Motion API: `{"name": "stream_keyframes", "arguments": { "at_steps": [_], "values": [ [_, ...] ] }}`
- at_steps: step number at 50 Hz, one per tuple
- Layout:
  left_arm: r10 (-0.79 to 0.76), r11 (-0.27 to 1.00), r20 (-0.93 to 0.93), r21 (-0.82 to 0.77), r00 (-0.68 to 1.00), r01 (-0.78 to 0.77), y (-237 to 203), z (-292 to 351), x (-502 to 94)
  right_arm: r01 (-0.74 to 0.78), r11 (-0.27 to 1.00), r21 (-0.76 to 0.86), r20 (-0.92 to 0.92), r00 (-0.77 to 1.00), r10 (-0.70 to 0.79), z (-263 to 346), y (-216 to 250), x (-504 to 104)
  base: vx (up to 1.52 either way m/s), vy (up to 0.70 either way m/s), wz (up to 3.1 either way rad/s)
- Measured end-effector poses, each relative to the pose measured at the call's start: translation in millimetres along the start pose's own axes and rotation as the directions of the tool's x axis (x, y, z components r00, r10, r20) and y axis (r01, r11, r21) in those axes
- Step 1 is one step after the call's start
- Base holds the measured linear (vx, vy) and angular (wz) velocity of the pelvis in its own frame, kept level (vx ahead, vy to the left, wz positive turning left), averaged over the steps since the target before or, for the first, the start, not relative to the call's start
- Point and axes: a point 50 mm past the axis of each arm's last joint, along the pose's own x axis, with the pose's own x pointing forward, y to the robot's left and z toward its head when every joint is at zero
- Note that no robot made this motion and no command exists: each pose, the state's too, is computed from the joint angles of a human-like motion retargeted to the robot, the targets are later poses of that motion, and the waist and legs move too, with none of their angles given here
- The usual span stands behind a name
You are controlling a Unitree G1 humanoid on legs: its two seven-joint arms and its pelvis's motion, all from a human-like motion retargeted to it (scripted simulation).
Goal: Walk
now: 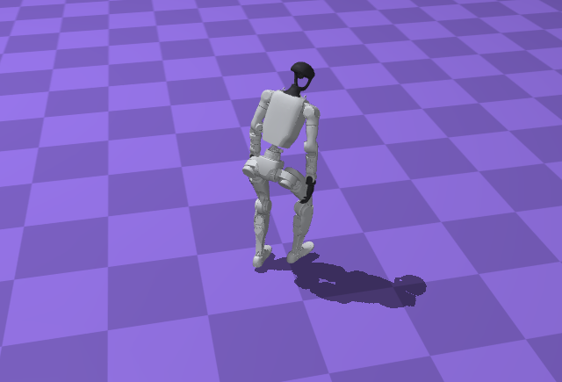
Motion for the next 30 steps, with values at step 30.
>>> {"name": "stream_keyframes", "arguments": {
  "at_steps": [30],
  "values": [
    [-0.196, 0.926, -0.302, 0.256, 0.933, 0.277, -16.6, -74.9, -18.9, 0.001, 0.985, 0.170, -0.064, 0.998, 0.010, -22.5, -19.4, -5.9, 0.22, 0.01, -0.12]
  ]
}}
